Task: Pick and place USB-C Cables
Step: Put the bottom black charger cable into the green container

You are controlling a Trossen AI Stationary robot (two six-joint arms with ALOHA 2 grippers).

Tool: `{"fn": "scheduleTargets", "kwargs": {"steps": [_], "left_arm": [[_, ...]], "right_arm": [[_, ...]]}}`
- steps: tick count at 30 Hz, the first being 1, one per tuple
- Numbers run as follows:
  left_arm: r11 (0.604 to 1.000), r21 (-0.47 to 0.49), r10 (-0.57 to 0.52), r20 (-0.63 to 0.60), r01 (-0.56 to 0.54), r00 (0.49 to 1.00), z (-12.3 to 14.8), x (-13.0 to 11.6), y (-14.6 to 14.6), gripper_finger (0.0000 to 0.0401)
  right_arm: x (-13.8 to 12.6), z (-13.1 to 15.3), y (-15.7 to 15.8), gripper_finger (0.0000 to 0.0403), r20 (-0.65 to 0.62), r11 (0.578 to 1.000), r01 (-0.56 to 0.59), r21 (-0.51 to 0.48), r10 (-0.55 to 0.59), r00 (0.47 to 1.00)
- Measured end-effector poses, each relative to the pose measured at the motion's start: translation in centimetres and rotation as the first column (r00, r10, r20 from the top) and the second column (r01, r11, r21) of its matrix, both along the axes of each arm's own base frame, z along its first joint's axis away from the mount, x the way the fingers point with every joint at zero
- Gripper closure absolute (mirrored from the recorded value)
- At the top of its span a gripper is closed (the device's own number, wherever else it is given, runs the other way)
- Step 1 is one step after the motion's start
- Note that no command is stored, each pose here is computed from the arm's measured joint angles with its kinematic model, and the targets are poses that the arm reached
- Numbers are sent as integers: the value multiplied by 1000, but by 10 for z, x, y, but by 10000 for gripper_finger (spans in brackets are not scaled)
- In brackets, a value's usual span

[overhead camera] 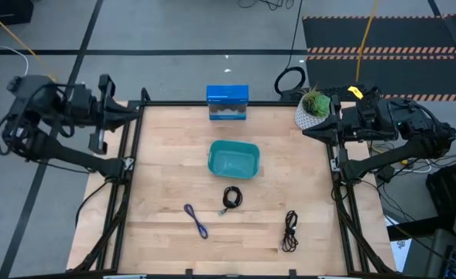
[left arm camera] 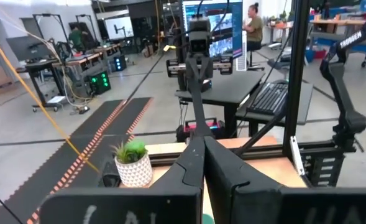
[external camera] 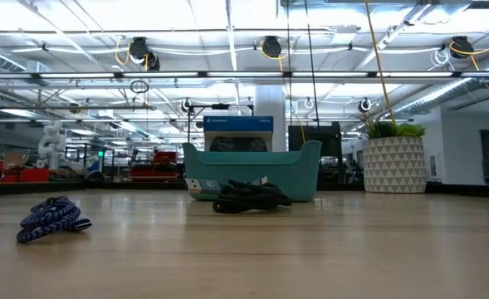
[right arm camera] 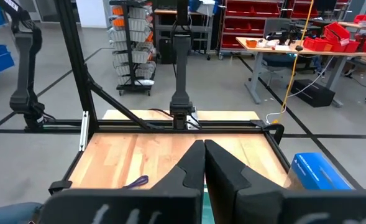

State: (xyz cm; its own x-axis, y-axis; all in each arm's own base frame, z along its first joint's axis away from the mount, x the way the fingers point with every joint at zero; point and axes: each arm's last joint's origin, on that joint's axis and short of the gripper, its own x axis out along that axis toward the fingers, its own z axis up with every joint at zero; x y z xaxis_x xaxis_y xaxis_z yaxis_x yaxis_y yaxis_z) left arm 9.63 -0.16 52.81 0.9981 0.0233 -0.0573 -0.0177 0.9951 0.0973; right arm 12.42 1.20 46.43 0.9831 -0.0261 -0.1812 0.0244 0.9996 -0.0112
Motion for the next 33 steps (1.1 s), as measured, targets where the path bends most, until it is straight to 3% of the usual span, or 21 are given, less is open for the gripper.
{"fn": "scheduleTargets", "kwargs": {"steps": [5, 13, 23, 28, 33], "left_arm": [[1000, -19, 0, -11, -1, 1000, 2, 2, 0, 393], [1000, -25, 1, -139, -5, 990, -10, 2, 0, 393], [1000, -25, 2, -208, -7, 978, -25, 14, -1, 393], [1000, -27, 2, -247, -9, 969, -38, 30, -1, 393], [999, -35, 3, -239, -11, 971, -50, 47, -2, 393]], "right_arm": [[0, 0, 0, 399, 1, 999, 8, 53, -8, 1000], [4, -4, 1, 399, -34, 995, 17, 96, -14, 999], [27, -18, 10, 399, -167, 990, -88, 112, 106, 980], [31, -16, 16, 399, -331, 975, -191, 117, 220, 918], [42, -1, 20, 399, -486, 975, -169, 144, 218, 846]]}}
